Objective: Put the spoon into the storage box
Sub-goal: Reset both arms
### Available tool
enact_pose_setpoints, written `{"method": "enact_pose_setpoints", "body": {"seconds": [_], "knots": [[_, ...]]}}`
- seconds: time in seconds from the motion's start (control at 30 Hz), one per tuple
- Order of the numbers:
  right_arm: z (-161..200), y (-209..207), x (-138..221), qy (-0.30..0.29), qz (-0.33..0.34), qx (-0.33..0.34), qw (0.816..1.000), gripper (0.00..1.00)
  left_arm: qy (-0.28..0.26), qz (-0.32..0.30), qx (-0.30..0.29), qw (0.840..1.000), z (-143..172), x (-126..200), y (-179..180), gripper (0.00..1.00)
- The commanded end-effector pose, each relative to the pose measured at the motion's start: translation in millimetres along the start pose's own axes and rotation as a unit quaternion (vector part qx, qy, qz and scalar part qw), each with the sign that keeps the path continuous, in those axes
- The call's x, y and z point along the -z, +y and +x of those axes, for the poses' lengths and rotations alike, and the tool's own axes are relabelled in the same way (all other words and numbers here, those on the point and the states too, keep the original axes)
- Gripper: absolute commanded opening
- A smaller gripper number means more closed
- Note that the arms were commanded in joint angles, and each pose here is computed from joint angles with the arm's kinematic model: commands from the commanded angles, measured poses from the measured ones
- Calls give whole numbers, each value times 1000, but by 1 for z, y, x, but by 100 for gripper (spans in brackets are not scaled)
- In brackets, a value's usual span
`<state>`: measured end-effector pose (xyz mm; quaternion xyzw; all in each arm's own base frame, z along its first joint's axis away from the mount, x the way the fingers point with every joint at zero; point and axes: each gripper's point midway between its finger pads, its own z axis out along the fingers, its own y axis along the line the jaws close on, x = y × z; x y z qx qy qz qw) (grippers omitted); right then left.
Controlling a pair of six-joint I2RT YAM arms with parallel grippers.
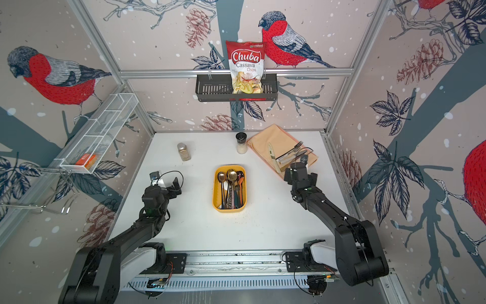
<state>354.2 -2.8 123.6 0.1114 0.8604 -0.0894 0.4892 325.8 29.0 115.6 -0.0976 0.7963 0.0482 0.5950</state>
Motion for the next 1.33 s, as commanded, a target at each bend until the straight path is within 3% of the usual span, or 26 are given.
{"method": "enact_pose_setpoints", "body": {"seconds": [0.0, 0.13, 0.2, 0.3, 0.37, 0.43, 0.5, 0.57, 0.7, 1.3], "knots": [[-48, -8, 4, -133, -64, -55, 987, 100, -114, -1, 0, 993, -46, 2, -1, 98], [-40, -11, 10, -205, -85, -32, 975, 100, -144, -3, 2, 990, -45, -4, -1, 99], [-25, -9, -1, -191, -84, -20, 978, 100, -128, 4, -3, 992, -34, -13, -5, 98], [-27, -2, 2, -224, -101, -5, 969, 100, -148, 8, -7, 989, -33, -16, -7, 99], [-14, -1, -5, -213, -108, -3, 971, 100, -119, 3, -5, 993, -28, -24, -6, 99], [-16, 5, 5, -253, -125, 9, 959, 100, -113, 0, -5, 994, -27, -27, -6, 99], [-10, 8, -7, -206, -126, 16, 970, 100, -127, 7, -12, 992, -30, -27, -9, 99], [-15, 3, -3, -233, -123, 3, 965, 100, -111, 1, -12, 994, -28, -31, -9, 99], [-13, -5, -2, -229, -74, -5, 971, 100, -102, -7, -19, 995, -27, -38, -10, 99], [-14, -6, -12, -216, -93, -16, 972, 100, -104, -8, -20, 994, -28, -37, -10, 99]]}}
